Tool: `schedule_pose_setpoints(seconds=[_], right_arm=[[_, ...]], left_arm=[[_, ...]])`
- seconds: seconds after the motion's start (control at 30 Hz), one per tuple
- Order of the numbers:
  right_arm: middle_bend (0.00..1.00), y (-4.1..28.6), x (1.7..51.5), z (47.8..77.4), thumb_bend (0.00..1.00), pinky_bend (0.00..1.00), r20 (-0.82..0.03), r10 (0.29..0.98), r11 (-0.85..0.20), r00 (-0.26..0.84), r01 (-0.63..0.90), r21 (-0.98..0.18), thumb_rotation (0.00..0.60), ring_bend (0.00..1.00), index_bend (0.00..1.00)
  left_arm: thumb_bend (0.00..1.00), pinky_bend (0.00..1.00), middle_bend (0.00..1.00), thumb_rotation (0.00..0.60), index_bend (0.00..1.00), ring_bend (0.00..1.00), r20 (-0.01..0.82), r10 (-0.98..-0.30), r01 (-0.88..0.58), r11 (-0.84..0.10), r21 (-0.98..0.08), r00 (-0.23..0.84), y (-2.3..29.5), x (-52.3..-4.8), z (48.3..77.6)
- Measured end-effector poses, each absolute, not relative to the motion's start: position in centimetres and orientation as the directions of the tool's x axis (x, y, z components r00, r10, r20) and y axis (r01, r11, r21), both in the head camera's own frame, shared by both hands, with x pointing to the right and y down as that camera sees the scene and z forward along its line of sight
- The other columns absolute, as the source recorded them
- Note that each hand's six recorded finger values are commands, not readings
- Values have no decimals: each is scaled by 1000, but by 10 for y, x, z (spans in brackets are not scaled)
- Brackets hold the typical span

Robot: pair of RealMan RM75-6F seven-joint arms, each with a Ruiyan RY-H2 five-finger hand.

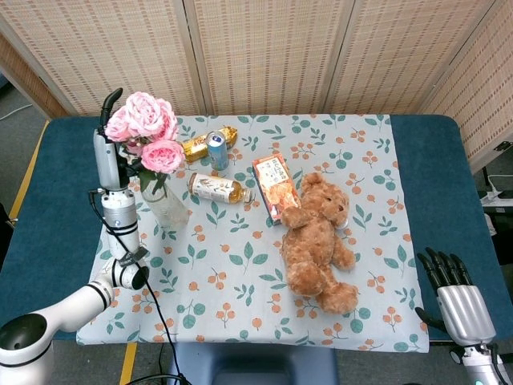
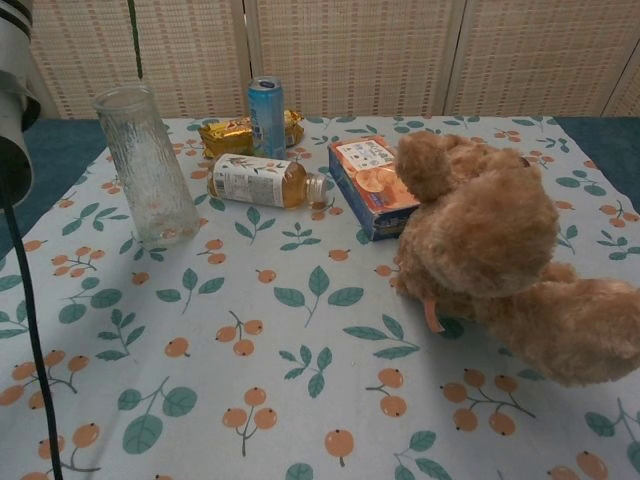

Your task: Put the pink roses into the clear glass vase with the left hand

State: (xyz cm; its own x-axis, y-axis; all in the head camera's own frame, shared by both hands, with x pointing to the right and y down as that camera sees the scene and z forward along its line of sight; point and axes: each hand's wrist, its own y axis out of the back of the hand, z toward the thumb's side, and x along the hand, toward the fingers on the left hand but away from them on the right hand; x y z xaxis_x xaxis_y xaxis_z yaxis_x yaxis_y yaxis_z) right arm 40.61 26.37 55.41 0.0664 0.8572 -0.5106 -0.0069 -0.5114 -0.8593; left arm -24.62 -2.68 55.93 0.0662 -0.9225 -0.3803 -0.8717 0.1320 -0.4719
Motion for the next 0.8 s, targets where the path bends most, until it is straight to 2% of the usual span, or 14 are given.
schedule_pose_setpoints(seconds=[0.37,0.6,0.8], right_arm=[[0,263,409,550,95,0,-501,863,-502,61,1,-865,600,0,0],[0,263,408,550,96,0,-501,863,-502,62,0,-865,600,0,0],[0,263,408,551,95,0,-503,862,-504,60,2,-863,600,0,0]], left_arm=[[625,135,934,600,842,658,-372,-922,-811,134,-569,108,-38,-247,574],[624,133,934,600,844,658,-332,-936,-769,128,-627,115,-40,-262,590],[622,131,929,600,840,654,-302,-947,-770,113,-628,108,-39,-270,601]])
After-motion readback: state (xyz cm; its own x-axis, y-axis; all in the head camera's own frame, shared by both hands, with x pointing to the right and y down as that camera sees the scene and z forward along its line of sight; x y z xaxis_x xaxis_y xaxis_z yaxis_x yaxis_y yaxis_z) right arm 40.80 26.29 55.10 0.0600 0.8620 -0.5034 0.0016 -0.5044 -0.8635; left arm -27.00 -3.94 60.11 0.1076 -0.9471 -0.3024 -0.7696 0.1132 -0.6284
